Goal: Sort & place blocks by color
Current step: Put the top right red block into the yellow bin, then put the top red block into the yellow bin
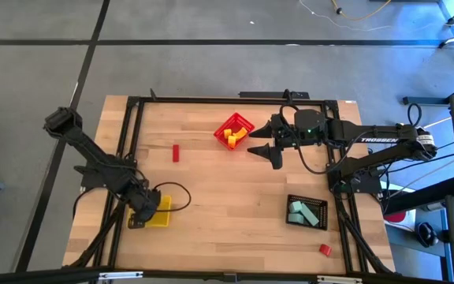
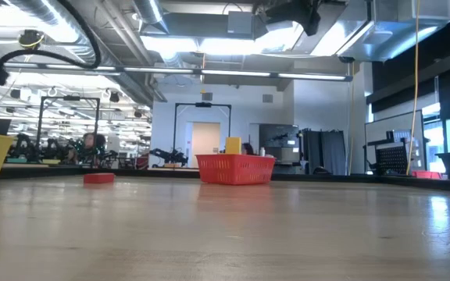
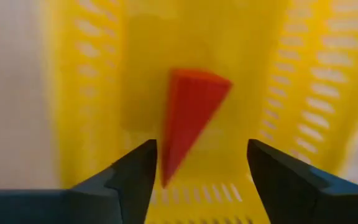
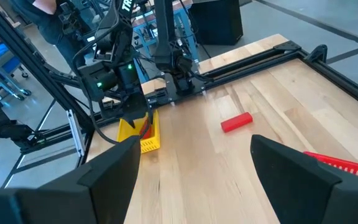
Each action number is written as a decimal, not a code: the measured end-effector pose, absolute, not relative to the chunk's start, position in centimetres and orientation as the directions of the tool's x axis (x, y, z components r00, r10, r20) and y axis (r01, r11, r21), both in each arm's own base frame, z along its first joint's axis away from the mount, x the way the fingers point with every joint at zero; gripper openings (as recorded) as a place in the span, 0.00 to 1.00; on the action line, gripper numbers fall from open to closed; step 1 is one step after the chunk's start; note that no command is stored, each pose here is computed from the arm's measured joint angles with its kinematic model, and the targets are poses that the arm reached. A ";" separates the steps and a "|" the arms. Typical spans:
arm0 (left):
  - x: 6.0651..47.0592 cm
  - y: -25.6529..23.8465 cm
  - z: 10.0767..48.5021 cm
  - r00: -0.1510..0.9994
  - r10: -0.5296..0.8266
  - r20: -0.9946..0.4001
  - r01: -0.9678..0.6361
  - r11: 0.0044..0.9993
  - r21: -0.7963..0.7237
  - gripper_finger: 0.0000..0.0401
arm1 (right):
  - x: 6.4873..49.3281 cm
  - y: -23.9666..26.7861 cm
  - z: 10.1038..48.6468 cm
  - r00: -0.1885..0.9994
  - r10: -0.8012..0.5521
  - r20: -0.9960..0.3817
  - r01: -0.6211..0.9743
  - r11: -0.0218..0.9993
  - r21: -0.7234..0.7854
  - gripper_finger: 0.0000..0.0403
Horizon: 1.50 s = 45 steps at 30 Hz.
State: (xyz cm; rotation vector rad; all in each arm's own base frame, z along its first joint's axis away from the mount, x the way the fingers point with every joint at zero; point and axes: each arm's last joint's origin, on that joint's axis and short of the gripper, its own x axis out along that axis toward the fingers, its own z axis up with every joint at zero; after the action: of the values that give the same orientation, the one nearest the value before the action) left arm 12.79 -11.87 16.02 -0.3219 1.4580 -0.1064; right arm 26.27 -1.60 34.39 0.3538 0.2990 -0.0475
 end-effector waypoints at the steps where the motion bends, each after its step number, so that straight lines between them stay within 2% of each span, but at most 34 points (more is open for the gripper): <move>1: 12.7 -11.9 16.1 0.096 -0.291 -0.952 -0.120 0.946 -0.301 0.61 | 26.3 -1.6 34.4 0.955 0.006 -0.296 0.098 0.937 0.334 0.76; 5: 12.9 -12.4 18.1 0.093 -0.412 -0.906 -0.094 0.903 -0.420 0.62 | 26.3 -1.6 34.4 0.955 0.006 -0.296 0.097 0.938 0.332 0.76; 8: 13.3 -12.4 20.8 0.186 -0.466 -0.865 -0.091 0.868 -0.488 0.61 | 26.3 -1.6 34.4 0.955 0.005 -0.296 0.098 0.938 0.332 0.76; 10: 13.8 -11.9 22.9 0.291 -0.448 -0.846 -0.111 0.862 -0.494 0.61 | 26.3 -1.6 34.4 0.955 0.004 -0.296 0.099 0.938 0.332 0.76; 12: 14.3 -11.1 24.9 0.419 -0.368 -0.830 -0.157 0.871 -0.466 0.61 | 26.3 -1.6 34.4 0.955 0.000 -0.296 0.104 0.937 0.334 0.76; 14: 14.9 -9.8 26.4 0.527 -0.217 -0.821 -0.246 0.886 -0.392 0.61 | 26.3 -1.7 34.4 0.955 -0.020 -0.297 0.126 0.931 0.342 0.76; 17: 15.6 -7.4 27.2 0.590 0.063 -0.805 -0.459 0.846 -0.270 0.61 | 26.3 -1.7 34.4 0.954 -0.033 -0.296 0.144 0.922 0.361 0.76; 20: 16.3 -4.9 26.2 0.567 0.274 -0.777 -0.693 0.669 -0.269 0.62 | 26.3 -1.7 34.4 0.954 -0.034 -0.296 0.149 0.915 0.374 0.76; 22: 16.4 -3.6 24.8 0.519 0.343 -0.783 -0.787 0.550 -0.281 0.62 | 26.3 -1.7 34.4 0.954 -0.034 -0.296 0.150 0.913 0.380 0.76; 26: 16.3 -1.4 21.3 0.437 0.422 -0.794 -0.892 0.312 -0.326 0.62 | 26.3 -1.7 34.4 0.954 -0.044 -0.297 0.162 0.908 0.387 0.76; 30: 16.6 0.2 18.3 0.472 0.455 -0.755 -0.878 0.160 -0.452 0.62 | 26.3 -1.9 34.4 0.952 -0.077 -0.297 0.191 0.906 0.379 0.76; 33: 16.8 1.1 16.6 0.479 0.481 -0.734 -0.863 0.107 -0.494 0.62 | 26.3 -1.9 34.4 0.951 -0.085 -0.296 0.198 0.905 0.377 0.76; 36: 16.8 1.9 15.8 0.421 0.486 -0.766 -0.892 0.070 -0.446 0.62 | 26.3 -1.9 34.4 0.951 -0.085 -0.297 0.198 0.905 0.376 0.76; 45: 18.2 3.3 14.8 0.311 0.502 -0.807 -0.942 0.052 -0.331 0.62 | 26.3 -1.9 34.4 0.950 -0.091 -0.299 0.204 0.906 0.371 0.76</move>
State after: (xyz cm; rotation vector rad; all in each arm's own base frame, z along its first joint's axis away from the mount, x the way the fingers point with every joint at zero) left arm 18.21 3.28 14.79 -0.9850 0.5637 1.1911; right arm 26.27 -1.89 34.36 0.4110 0.2807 -0.1541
